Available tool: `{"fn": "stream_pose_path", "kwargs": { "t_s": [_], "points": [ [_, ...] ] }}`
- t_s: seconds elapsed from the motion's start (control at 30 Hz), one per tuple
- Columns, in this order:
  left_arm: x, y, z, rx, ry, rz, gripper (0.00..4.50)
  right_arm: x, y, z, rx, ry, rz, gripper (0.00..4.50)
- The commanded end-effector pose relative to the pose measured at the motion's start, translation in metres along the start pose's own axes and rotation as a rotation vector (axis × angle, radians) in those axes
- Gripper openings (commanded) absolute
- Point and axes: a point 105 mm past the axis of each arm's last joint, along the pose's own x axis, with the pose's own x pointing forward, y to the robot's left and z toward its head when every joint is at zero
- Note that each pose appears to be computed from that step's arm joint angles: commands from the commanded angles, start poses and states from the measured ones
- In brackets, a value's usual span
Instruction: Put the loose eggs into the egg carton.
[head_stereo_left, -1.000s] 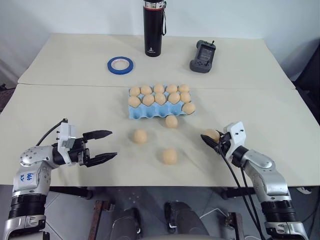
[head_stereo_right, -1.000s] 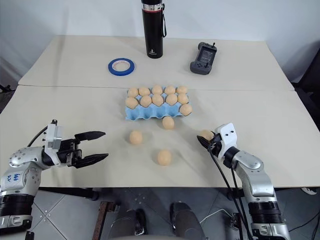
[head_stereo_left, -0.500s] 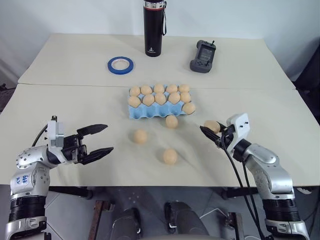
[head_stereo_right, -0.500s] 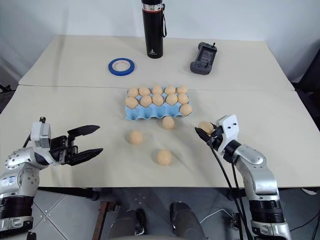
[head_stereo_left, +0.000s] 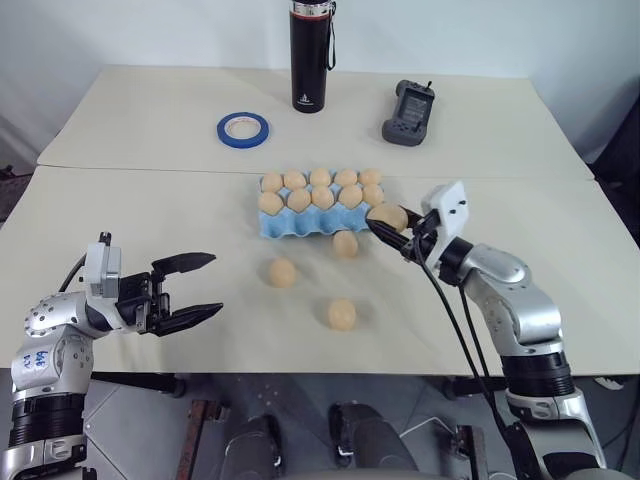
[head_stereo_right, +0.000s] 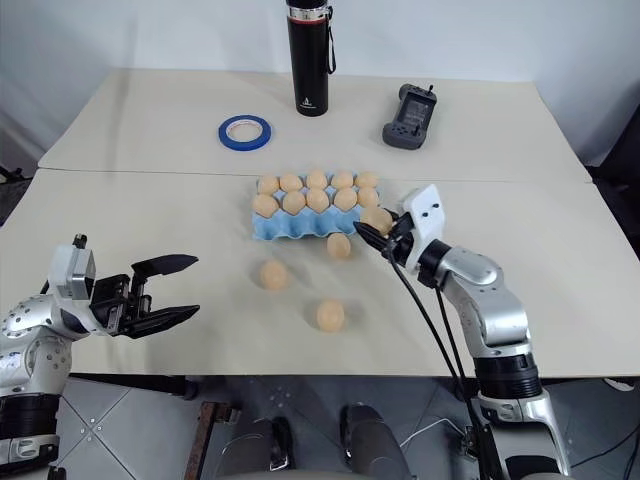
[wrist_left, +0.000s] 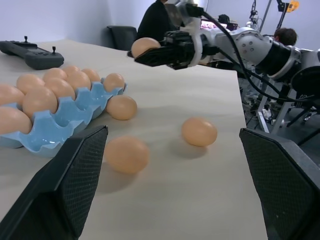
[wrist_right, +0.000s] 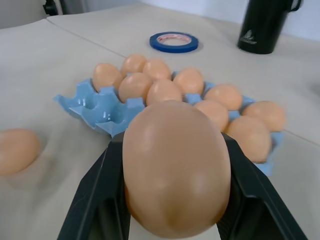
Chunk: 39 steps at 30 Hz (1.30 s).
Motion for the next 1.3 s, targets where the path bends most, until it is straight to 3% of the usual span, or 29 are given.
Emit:
{"fn": "stream_pose_path", "kwargs": {
  "t_s": [0.03, 0.53, 0.83, 1.17, 1.3],
  "points": [
    [0.001, 0.002, 0.011, 0.052, -0.021, -0.001, 4.5, 0.011, 0.004, 0.007, -0.032, -0.03, 0.03, 1.63],
    [-0.001, -0.003, 0.005, 0.042, -0.006, 0.007, 4.5, 0.073, -0.011, 0.009, -0.058, -0.056, -0.017, 1.63],
    [-0.003, -0.001, 0.007, 0.046, -0.015, 0.034, 4.5, 0.066, -0.014, 0.009, -0.088, -0.038, -0.013, 4.49],
    [-0.002, 0.003, 0.005, 0.04, -0.009, 0.03, 4.5, 0.029, -0.023, 0.021, -0.121, -0.031, -0.04, 4.49],
    [0.0, 0.004, 0.006, 0.042, -0.013, 0.025, 4.5, 0.01, -0.013, 0.025, -0.089, -0.031, 0.009, 4.49]
  ]
}}
